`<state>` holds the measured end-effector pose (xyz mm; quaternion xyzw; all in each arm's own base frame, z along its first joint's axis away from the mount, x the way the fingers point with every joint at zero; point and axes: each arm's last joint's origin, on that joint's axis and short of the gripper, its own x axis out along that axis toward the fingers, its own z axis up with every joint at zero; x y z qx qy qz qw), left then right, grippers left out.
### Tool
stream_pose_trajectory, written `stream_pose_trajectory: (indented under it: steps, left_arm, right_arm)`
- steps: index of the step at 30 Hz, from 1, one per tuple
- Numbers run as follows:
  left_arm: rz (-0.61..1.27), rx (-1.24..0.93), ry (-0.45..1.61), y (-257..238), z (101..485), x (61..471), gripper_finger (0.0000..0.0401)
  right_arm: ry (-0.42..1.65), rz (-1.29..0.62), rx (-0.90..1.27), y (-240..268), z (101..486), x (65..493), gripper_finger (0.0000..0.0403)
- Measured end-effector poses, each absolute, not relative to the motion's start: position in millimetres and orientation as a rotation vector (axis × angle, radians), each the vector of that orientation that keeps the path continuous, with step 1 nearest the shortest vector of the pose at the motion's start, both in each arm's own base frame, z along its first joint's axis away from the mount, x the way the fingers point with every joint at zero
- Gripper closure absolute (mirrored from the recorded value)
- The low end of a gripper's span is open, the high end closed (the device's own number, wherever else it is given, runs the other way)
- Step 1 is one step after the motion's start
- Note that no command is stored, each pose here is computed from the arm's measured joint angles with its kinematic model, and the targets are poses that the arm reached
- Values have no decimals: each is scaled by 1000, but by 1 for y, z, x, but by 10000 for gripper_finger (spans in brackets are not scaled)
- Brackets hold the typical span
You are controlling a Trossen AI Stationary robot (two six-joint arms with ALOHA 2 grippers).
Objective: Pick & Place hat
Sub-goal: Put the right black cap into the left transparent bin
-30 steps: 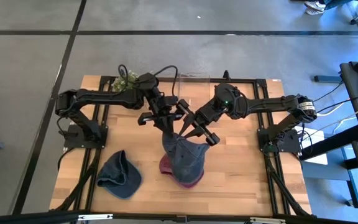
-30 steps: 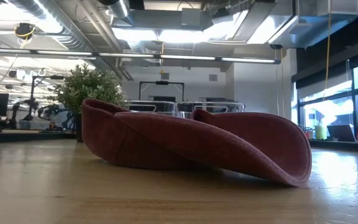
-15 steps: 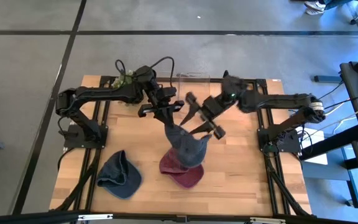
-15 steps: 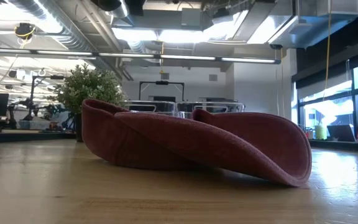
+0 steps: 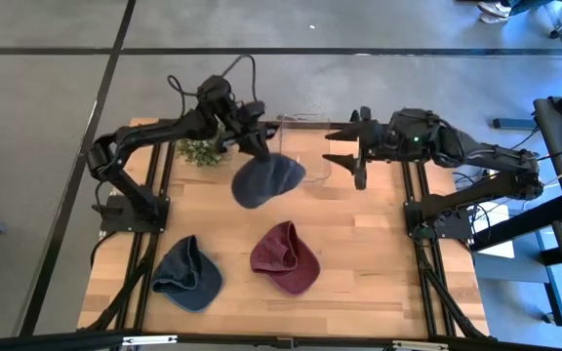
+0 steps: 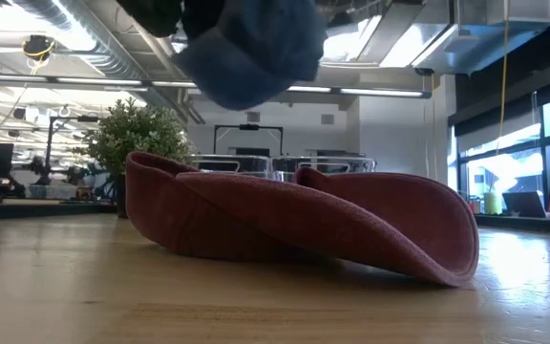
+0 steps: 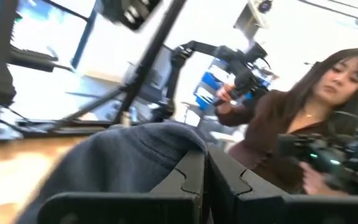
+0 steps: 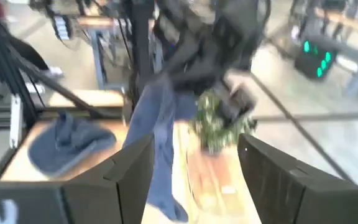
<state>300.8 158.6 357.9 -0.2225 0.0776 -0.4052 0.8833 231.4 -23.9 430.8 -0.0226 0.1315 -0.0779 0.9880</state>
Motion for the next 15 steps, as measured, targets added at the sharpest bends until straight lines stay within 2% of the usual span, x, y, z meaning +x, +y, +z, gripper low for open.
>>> stream_pose_trajectory:
  steps: [11,15]
  left_arm:
    - [-624,-279,38,218,358,262,397]
    - [-548,-227,11,236,358,247,397]
  right_arm:
    - [540,-180,-2,-25,359,243,175]
    - [515,-218,11,-26,343,247,175]
